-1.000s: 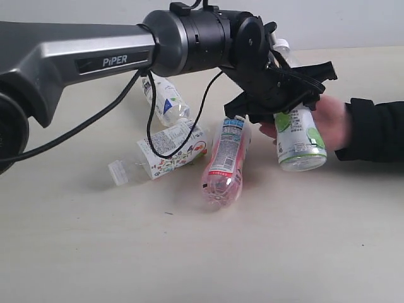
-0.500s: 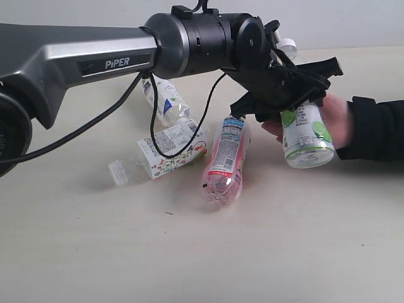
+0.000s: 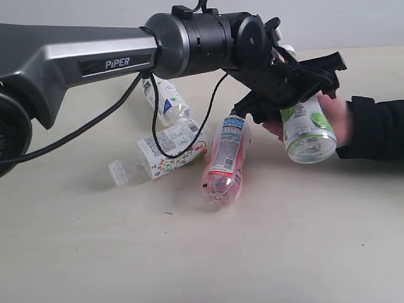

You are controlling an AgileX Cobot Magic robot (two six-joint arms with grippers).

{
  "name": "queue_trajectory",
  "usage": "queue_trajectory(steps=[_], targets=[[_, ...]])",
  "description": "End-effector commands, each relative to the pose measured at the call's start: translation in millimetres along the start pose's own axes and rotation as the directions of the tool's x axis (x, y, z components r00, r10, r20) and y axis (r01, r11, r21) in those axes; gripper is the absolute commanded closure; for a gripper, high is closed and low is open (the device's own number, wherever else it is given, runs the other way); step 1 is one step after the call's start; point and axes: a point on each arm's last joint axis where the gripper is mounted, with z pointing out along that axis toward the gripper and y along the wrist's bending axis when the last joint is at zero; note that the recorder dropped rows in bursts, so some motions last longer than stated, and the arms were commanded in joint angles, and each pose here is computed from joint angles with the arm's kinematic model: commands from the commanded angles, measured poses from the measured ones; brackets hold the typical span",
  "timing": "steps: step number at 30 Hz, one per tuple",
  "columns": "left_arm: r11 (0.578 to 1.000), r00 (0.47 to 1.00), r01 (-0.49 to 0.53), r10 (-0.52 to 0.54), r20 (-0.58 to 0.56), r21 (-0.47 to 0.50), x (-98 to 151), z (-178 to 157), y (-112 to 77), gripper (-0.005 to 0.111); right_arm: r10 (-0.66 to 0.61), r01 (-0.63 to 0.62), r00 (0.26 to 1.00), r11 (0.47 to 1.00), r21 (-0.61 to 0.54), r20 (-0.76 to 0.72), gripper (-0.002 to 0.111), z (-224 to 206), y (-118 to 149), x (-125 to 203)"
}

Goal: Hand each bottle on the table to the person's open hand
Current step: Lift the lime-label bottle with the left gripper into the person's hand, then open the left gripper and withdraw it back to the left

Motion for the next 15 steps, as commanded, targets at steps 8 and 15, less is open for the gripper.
queue_trajectory(steps=[8,15], targets=[[0.994,0.994,-0.096,0.093,0.056,0.051,-10,-29,-21.5,0.009,-0.008,0.008,1.000,1.000,0.005,0.003,0.108,0,0,1],[0.989,0.990,-0.144,0.143,0.016,0.025,-18,-53,-23.3,0.009,-0.008,0.008,1.000,1.000,0.005,0.003,0.108,0,0,1]])
